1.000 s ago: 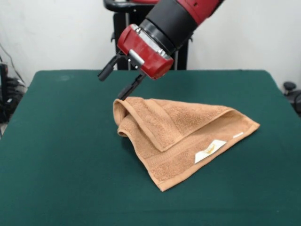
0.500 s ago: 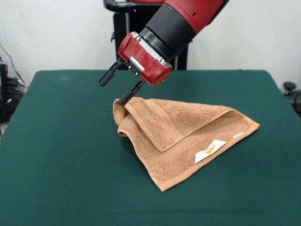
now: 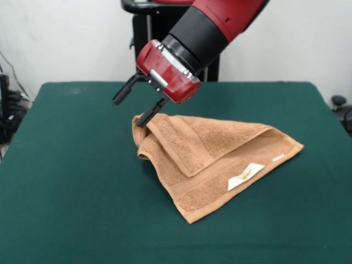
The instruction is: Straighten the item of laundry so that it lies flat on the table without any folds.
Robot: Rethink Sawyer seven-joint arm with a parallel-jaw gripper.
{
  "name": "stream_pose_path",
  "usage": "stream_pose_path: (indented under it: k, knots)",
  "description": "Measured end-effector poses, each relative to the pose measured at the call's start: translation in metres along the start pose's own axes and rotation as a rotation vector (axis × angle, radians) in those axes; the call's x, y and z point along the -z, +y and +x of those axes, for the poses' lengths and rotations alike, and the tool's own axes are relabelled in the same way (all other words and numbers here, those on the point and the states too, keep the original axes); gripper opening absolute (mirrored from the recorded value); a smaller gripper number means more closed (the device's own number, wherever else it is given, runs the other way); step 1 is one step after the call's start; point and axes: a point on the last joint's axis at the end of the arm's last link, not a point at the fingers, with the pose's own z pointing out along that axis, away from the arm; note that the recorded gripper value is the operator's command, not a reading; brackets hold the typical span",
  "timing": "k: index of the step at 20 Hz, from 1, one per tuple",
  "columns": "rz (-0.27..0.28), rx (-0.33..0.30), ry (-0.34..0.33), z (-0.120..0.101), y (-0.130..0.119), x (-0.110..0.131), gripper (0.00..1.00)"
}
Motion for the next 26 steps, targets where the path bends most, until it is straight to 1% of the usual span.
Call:
stream_pose_path:
  k: [1, 3, 6, 7, 8, 11, 12, 14, 15, 16, 17, 18, 21, 22, 24, 25, 26]
  knots:
    - [-0.001, 0.002, -0.001, 0.0, 0.002, -0.001, 1.0]
    - [-0.02, 0.0, 0.011, 0.005, 0.008, -0.007, 1.0]
    - [-0.086, -0.04, 0.054, 0.01, 0.018, -0.018, 1.0]
    - [-0.159, -0.099, 0.112, 0.012, 0.024, -0.028, 1.0]
    - [-0.175, -0.114, 0.127, 0.012, 0.025, -0.03, 1.0]
    - [-0.296, -0.224, 0.232, 0.007, 0.023, -0.05, 1.0]
    - [-0.376, -0.301, 0.301, -0.003, 0.014, -0.064, 1.0]
    - [-0.436, -0.358, 0.352, -0.012, 0.003, -0.076, 1.0]
    - [-0.45, -0.372, 0.365, -0.015, 0.0, -0.078, 1.0]
    - [-0.486, -0.403, 0.393, -0.022, -0.008, -0.085, 1.0]
    - [-0.562, -0.454, 0.435, -0.037, -0.024, -0.094, 1.0]
    - [-0.599, -0.472, 0.449, -0.045, -0.032, -0.097, 1.0]
    - [-0.694, -0.495, 0.464, -0.071, -0.052, -0.098, 1.0]
    - [-0.717, -0.496, 0.468, -0.078, -0.056, -0.096, 1.0]
    - [-0.756, -0.487, 0.466, -0.091, -0.062, -0.091, 1.0]
    - [-0.798, -0.462, 0.461, -0.107, -0.066, -0.08, 1.0]
    - [-0.815, -0.446, 0.455, -0.114, -0.067, -0.075, 1.0]
